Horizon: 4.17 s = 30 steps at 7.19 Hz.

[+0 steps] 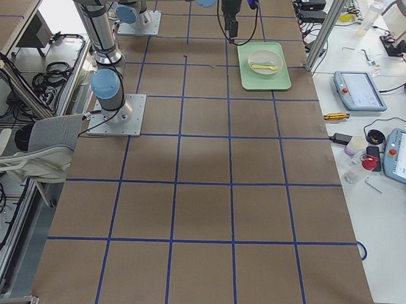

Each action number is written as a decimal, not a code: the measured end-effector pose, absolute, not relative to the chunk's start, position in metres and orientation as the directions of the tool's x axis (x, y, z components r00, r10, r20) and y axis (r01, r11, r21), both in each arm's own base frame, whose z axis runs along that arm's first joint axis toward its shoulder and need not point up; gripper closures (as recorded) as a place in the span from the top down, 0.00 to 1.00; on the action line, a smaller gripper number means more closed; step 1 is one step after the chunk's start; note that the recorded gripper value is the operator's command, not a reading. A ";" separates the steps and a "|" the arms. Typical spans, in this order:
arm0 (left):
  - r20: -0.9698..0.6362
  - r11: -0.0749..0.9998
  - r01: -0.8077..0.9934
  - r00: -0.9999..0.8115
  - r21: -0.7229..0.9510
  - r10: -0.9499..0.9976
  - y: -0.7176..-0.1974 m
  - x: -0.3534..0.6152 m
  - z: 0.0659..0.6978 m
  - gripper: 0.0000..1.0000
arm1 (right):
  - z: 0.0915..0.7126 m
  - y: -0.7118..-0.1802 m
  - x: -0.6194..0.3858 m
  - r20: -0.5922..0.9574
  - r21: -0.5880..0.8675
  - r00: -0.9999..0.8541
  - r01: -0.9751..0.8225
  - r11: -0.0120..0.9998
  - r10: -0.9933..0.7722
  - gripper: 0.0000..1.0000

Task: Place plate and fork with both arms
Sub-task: 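Open the left gripper and withdraw it while the right arm moves toward the bowl, then lower the right gripper into the bowl and grasp the yellow fork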

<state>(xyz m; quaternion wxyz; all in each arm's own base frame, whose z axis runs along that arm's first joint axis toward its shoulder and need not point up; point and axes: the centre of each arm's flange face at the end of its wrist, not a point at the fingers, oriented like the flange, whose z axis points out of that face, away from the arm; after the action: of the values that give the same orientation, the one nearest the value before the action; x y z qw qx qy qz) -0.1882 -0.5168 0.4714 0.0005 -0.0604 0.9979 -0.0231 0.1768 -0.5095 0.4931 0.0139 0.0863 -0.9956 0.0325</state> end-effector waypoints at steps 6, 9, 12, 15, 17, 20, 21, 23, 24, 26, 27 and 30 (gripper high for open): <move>-0.011 0.993 -0.118 -0.993 -0.001 -0.118 -0.509 -0.187 0.467 1.00 | 0.395 -0.623 0.232 0.003 -0.232 -0.991 -0.129 0.964 -0.132 1.00; -0.013 0.993 -0.119 -0.993 0.002 -0.118 -0.508 -0.187 0.467 1.00 | 0.321 -0.715 0.286 -0.045 -0.167 -0.996 -0.073 0.983 -0.082 0.93; -0.015 0.993 -0.118 -0.993 0.004 -0.118 -0.501 -0.187 0.467 1.00 | 0.271 -0.744 0.321 -0.049 -0.138 -0.998 -0.043 0.989 -0.050 0.73; -0.017 0.993 -0.119 -0.993 0.004 -0.118 -0.499 -0.186 0.468 1.00 | 0.243 -0.743 0.340 -0.041 -0.111 -0.997 -0.059 0.992 -0.064 0.57; -0.018 0.993 -0.119 -0.993 0.002 -0.119 -0.499 -0.186 0.469 1.00 | 0.227 -0.741 0.341 -0.039 -0.087 -0.998 -0.052 0.995 -0.055 0.57; -0.018 0.993 -0.121 -0.992 0.002 -0.121 -0.499 -0.185 0.469 1.00 | 0.212 -0.737 0.340 -0.033 -0.061 -0.998 -0.053 0.997 -0.055 0.55; -0.018 0.993 -0.121 -0.992 0.002 -0.121 -0.499 -0.185 0.469 1.00 | 0.210 -0.736 0.340 -0.031 -0.058 -0.998 -0.054 0.997 -0.055 0.55; -0.018 0.992 -0.123 -0.992 0.003 -0.122 -0.500 -0.184 0.468 1.00 | 0.204 -0.734 0.339 -0.025 -0.047 -0.998 -0.050 0.998 -0.051 0.55; -0.018 0.992 -0.124 -0.992 0.004 -0.124 -0.501 -0.184 0.468 1.00 | 0.200 -0.733 0.339 -0.023 -0.042 -0.998 -0.050 0.998 -0.051 0.55; -0.018 0.992 -0.124 -0.992 0.004 -0.124 -0.501 -0.183 0.467 1.00 | 0.194 -0.733 0.339 -0.013 -0.036 -0.999 -0.052 0.998 -0.052 0.55; -0.017 0.992 -0.125 -0.992 0.003 -0.124 -0.501 -0.183 0.467 1.00 | 0.194 -0.732 0.341 -0.011 -0.037 -0.999 -0.053 0.998 -0.053 0.55; -0.018 0.992 -0.125 -0.992 0.004 -0.125 -0.501 -0.183 0.467 1.00 | 0.191 -0.728 0.348 -0.004 -0.035 -0.999 -0.052 0.998 -0.052 0.45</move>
<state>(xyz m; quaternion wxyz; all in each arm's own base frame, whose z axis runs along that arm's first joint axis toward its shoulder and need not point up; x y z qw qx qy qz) -0.1833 -0.5010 0.4674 0.0088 -0.0624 0.9980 0.0023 0.3484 -0.7280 0.1912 -0.0025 0.0260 -0.9995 0.0175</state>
